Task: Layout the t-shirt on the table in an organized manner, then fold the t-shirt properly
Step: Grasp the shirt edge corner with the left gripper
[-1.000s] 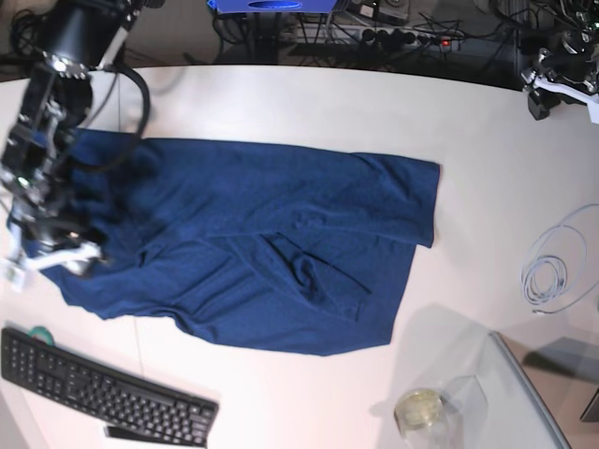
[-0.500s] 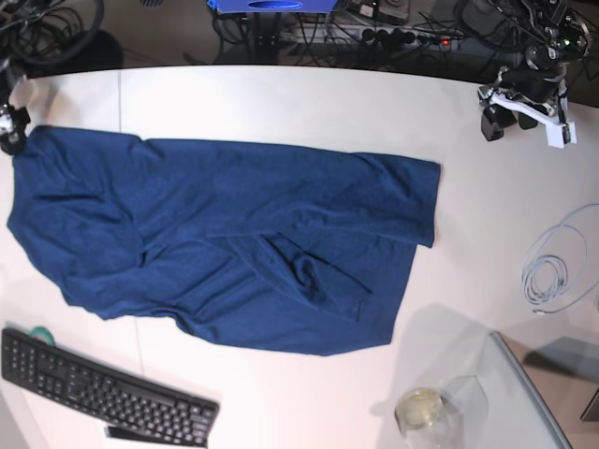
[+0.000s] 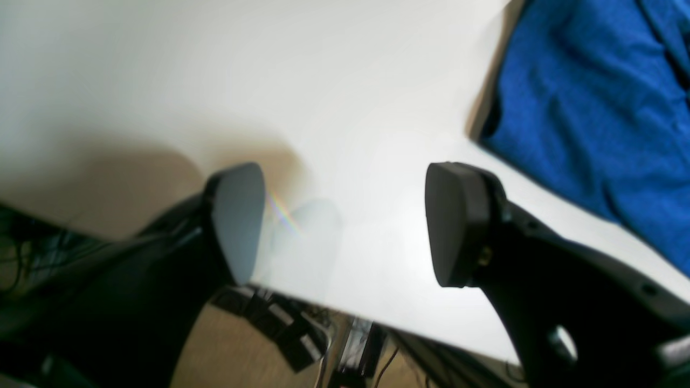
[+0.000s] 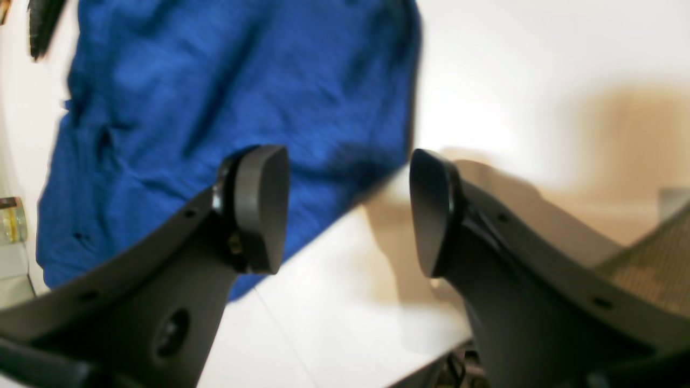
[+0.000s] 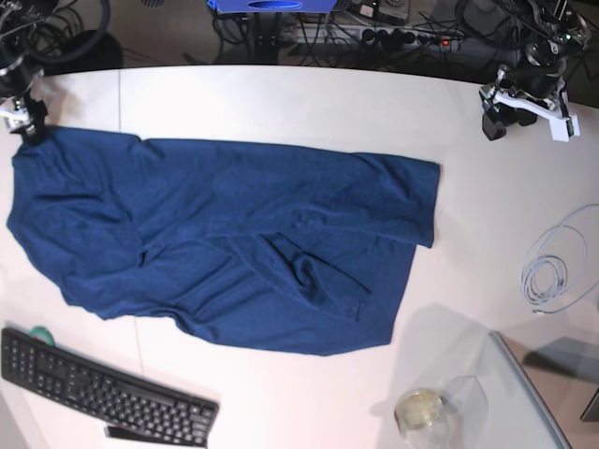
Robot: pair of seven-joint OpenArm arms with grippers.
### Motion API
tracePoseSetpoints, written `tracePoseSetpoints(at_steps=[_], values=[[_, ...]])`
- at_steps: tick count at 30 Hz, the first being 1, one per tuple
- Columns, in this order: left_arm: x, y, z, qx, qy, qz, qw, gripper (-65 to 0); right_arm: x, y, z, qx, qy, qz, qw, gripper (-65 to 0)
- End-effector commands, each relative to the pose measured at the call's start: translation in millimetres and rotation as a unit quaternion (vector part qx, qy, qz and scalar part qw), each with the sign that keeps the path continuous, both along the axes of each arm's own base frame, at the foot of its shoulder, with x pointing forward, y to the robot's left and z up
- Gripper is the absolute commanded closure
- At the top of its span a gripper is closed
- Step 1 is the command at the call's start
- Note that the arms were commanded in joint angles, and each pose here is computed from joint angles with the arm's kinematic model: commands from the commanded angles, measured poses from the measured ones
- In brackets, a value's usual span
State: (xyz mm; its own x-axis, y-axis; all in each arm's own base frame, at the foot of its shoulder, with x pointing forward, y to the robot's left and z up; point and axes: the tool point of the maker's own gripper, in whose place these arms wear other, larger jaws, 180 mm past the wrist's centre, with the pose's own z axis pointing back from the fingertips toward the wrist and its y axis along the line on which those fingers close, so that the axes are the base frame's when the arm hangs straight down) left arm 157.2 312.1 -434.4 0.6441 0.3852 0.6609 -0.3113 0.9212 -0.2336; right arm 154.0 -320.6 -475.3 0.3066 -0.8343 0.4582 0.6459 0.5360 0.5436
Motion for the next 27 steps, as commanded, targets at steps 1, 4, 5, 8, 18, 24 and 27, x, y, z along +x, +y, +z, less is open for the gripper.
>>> tracePoseSetpoints(at_steps=[1,4,5,8,18,24,27], values=[[5.4,5.5,9.9,0.009,-0.02,-0.002,1.0,-44.8,8.9,-6.1,6.8,-0.009,-0.019,-0.001,0.9998,-33.5],[4.7,5.5,9.6,0.009,-0.019,-0.002,1.0,-44.8,10.9,-0.9,-4.0,0.012,-0.016,-0.007,0.9998,-33.5],[4.7,5.5,9.6,0.009,-0.019,-0.002,1.0,-44.8,10.8,-3.1,-4.9,0.011,-0.013,-0.005,0.9998,-33.5],[4.9,4.5,9.3,0.008,-0.019,-0.002,1.0,-44.8,15.9,-8.4,-9.3,0.02,-0.014,-0.01,0.9996,-33.5],[30.3,-15.8,-12.1,-0.041,-0.062,0.009,0.997,-44.8,22.1,-19.4,-20.5,0.039,-0.005,-0.014,0.9991,-32.9],[59.5,-48.1,-19.4,-0.072,-0.072,-0.029,0.994,-44.8,21.8,-18.6,-20.7,0.039,-0.005,-0.013,0.9991,-32.9],[72.3,-56.7,-26.1,-0.094,-0.075,-0.028,0.992,-44.8,21.3,-18.2,-21.1,0.039,-0.004,-0.013,0.9991,-32.9]])
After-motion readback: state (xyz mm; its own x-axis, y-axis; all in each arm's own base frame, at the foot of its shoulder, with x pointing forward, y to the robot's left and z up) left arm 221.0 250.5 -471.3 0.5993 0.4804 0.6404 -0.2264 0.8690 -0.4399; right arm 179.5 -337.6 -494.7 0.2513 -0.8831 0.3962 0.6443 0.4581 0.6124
